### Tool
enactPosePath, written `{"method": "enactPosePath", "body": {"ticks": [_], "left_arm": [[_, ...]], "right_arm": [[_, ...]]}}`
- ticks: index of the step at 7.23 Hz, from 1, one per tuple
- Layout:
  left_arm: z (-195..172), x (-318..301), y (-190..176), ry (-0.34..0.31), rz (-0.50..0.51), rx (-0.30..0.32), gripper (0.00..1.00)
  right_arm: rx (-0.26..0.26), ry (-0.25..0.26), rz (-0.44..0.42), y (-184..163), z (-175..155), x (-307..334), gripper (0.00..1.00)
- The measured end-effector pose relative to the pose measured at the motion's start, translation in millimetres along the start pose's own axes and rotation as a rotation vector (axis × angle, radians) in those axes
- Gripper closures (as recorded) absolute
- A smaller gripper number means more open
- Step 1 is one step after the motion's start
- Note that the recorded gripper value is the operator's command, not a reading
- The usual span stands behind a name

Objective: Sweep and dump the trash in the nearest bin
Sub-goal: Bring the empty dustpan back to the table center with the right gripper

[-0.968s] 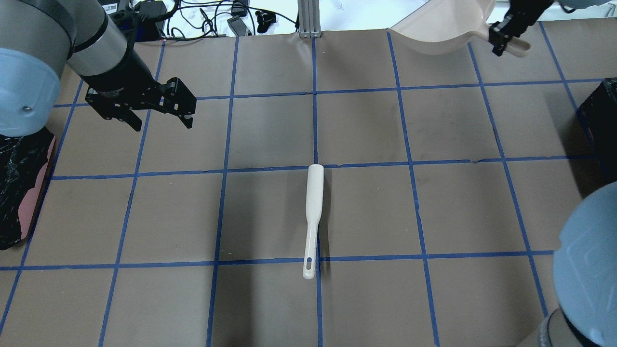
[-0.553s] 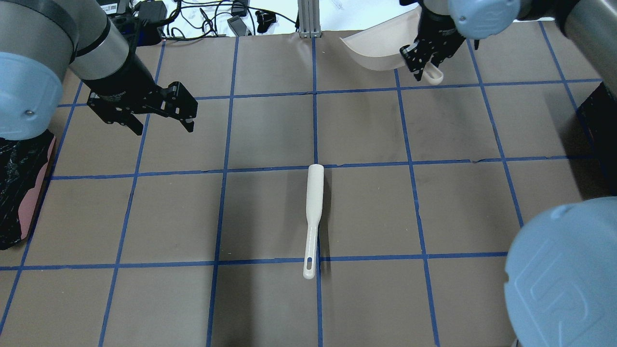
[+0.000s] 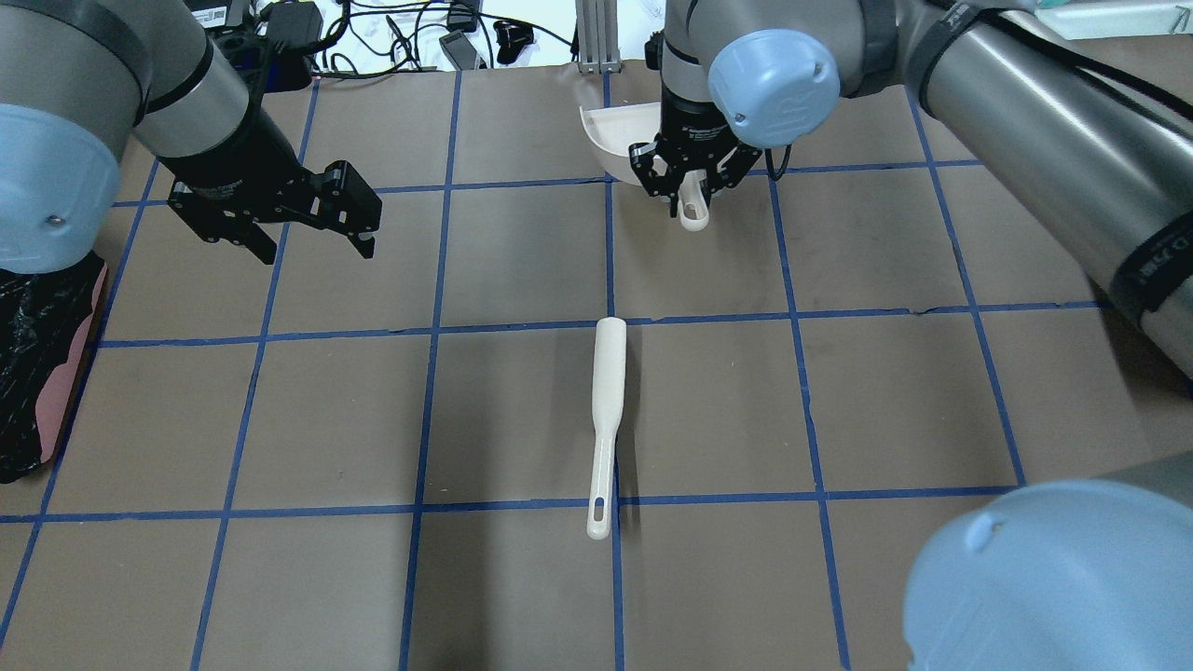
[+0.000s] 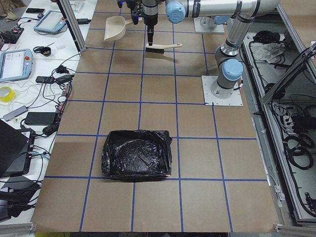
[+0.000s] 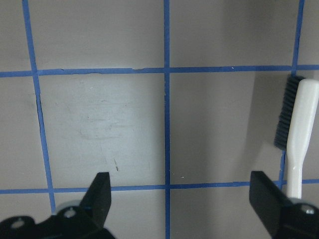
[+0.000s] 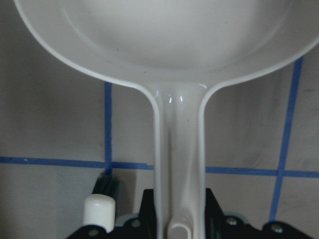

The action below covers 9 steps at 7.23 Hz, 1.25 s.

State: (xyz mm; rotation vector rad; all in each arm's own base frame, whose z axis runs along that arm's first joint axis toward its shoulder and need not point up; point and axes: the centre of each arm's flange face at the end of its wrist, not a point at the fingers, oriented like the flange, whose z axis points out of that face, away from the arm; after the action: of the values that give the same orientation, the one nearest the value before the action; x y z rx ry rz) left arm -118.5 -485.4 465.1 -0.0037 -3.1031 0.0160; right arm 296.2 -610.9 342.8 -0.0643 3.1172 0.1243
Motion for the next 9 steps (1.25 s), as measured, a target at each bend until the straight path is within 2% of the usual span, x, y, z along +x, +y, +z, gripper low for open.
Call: {"method": "enactPosePath", "body": {"ticks": [4, 5, 7, 9], "left_arm": [[0.4, -0.3, 0.1, 0.003, 0.003, -0.002, 0.0], [0.6, -0.1, 0.4, 0.005, 0.002, -0.005, 0.0], [0.9, 0.0, 1.1, 0.006, 0.007, -0.011, 0.0], [0.8, -0.5, 1.1, 0.002, 0.01, -0.013, 0.0]], "right_arm": [[-0.104, -0.029, -0.003, 36.2, 41.4, -46.3, 1.0], [-0.113, -0.036, -0.008, 38.4, 47.9, -47.8, 1.0], [-0.083, -0.05, -0.033, 33.6, 51.4, -50.0, 1.0], [-0.079, -0.052, -0.07, 29.4, 57.7, -51.0, 1.0]]}}
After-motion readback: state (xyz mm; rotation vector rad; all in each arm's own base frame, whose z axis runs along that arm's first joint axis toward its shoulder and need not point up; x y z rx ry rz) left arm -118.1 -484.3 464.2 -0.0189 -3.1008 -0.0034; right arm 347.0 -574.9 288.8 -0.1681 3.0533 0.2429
